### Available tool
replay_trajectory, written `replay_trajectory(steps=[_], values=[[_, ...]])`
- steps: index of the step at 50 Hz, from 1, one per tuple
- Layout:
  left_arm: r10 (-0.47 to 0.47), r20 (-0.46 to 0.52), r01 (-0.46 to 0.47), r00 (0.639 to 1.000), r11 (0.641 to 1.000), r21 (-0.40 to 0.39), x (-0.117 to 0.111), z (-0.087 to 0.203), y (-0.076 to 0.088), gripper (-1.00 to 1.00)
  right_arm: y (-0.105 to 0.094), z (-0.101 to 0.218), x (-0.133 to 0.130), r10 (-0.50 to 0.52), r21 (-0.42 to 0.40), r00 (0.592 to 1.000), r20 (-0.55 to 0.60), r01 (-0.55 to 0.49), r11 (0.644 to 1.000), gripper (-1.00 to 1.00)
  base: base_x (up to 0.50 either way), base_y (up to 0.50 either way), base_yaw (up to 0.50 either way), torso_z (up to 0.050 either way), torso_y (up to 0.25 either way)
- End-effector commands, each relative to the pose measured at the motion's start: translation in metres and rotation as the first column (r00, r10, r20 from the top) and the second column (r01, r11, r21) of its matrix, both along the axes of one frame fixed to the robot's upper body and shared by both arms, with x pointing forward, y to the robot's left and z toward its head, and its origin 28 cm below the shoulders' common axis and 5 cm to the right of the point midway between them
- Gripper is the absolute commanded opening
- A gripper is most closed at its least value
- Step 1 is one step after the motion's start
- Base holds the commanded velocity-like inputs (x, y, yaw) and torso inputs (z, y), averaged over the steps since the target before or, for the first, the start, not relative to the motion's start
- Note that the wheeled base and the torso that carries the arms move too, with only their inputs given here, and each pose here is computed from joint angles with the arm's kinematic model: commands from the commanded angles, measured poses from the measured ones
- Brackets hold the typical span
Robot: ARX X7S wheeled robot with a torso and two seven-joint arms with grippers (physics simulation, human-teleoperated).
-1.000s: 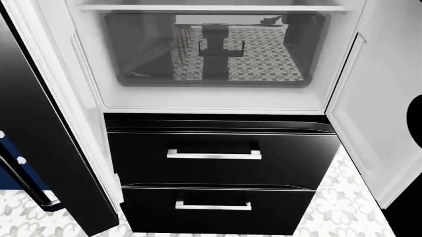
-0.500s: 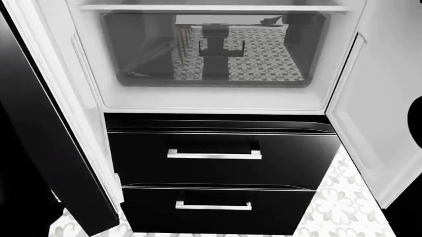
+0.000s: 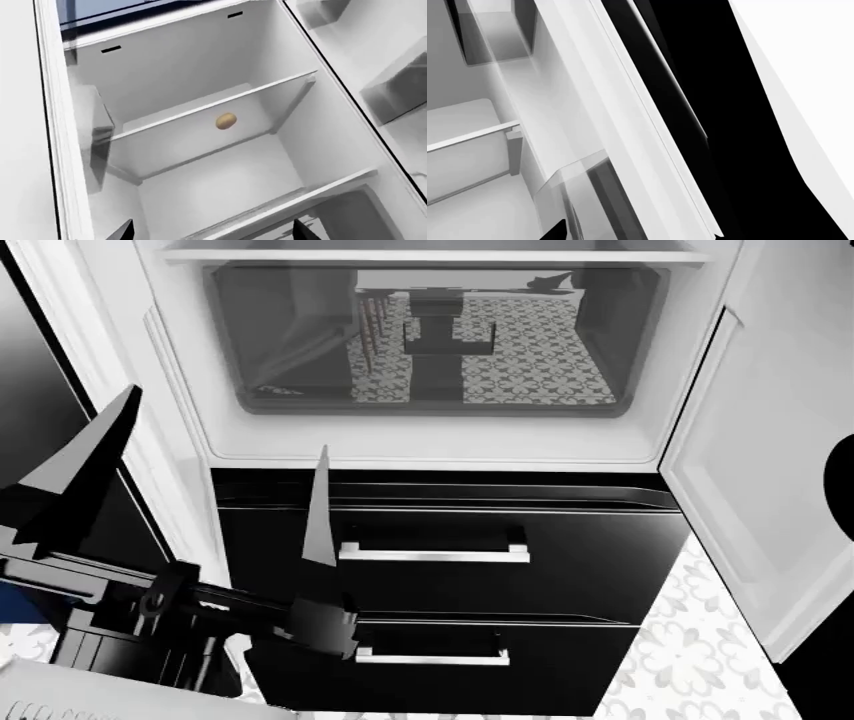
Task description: Open the fridge doors
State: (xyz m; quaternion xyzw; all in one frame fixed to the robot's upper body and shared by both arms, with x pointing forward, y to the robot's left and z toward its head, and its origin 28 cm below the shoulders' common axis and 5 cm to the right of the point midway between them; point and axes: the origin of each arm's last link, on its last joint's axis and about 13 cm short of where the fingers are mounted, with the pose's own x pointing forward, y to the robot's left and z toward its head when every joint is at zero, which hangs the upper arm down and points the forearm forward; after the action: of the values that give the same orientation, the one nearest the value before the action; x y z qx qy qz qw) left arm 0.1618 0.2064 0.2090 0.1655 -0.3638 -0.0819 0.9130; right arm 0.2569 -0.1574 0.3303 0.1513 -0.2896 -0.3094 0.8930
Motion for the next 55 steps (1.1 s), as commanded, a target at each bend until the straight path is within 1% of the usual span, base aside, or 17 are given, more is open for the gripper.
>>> replay_trajectory(steps=[1, 14, 18, 30, 39, 43, 49, 50, 53, 55], values=[[-0.129, -0.075, 0.127, 0.989, 0.991, -0.037, 0.016, 0.018, -0.023, 1.0, -0.047, -0.03, 0.038, -0.262, 0.095, 0.93, -0.256, 0.294, 0.951, 1.0, 0.0, 0.0, 0.0, 0.0, 0.0], [-0.131, -0.106, 0.127, 0.986, 0.991, -0.042, 0.024, 0.026, -0.021, 1.0, -0.048, -0.03, 0.038, -0.263, 0.096, 0.93, -0.259, 0.295, 0.951, 1.0, 0.0, 0.0, 0.0, -0.002, 0.0], [-0.127, -0.115, 0.118, 0.985, 0.989, -0.084, 0.028, 0.032, -0.014, 1.0, -0.047, -0.03, 0.039, -0.263, 0.091, 0.93, -0.258, 0.294, 0.952, 1.0, 0.0, 0.0, 0.0, 0.0, 0.0], [-0.079, -0.168, 0.055, 0.983, 0.988, -0.142, 0.037, 0.045, 0.003, 1.0, -0.046, -0.029, 0.041, -0.261, 0.083, 0.93, -0.258, 0.291, 0.953, 1.0, 0.0, 0.0, 0.0, -0.002, 0.0], [-0.062, -0.177, 0.031, 0.982, 0.984, -0.173, 0.041, 0.046, 0.01, 1.0, -0.045, -0.03, 0.041, -0.261, 0.08, 0.93, -0.26, 0.29, 0.954, 1.0, 0.01, 0.0, 0.0, 0.0, 0.0], [-0.051, -0.164, 0.016, 0.985, 0.979, -0.205, 0.041, 0.045, 0.011, 1.0, -0.045, -0.031, 0.041, -0.262, 0.079, 0.929, -0.262, 0.291, 0.953, 1.0, 0.01, 0.0, 0.0, 0.0, 0.0], [0.013, -0.113, -0.048, 0.993, 0.948, -0.315, 0.039, 0.047, 0.017, 1.0, -0.046, -0.031, 0.041, -0.264, 0.079, 0.928, -0.261, 0.293, 0.953, 1.0, 0.01, 0.0, 0.0, 0.0, 0.0], [0.035, -0.104, -0.07, 0.994, 0.935, -0.346, 0.038, 0.048, 0.019, 1.0, -0.046, -0.031, 0.041, -0.264, 0.079, 0.928, -0.261, 0.293, 0.953, 1.0, 0.0, 0.0, 0.0, 0.0, 0.0], [0.131, -0.074, -0.15, 0.989, 0.883, -0.444, 0.034, 0.048, 0.024, 1.0, -0.046, -0.031, 0.041, -0.265, 0.079, 0.928, -0.261, 0.294, 0.953, 1.0, 0.01, 0.0, 0.0, 0.0, 0.0], [0.203, -0.067, -0.208, 0.977, 0.833, -0.512, 0.032, 0.047, 0.027, 1.0, -0.046, -0.031, 0.041, -0.265, 0.08, 0.928, -0.261, 0.294, 0.952, 1.0, 0.01, 0.0, 0.0, 0.0, 0.0]])
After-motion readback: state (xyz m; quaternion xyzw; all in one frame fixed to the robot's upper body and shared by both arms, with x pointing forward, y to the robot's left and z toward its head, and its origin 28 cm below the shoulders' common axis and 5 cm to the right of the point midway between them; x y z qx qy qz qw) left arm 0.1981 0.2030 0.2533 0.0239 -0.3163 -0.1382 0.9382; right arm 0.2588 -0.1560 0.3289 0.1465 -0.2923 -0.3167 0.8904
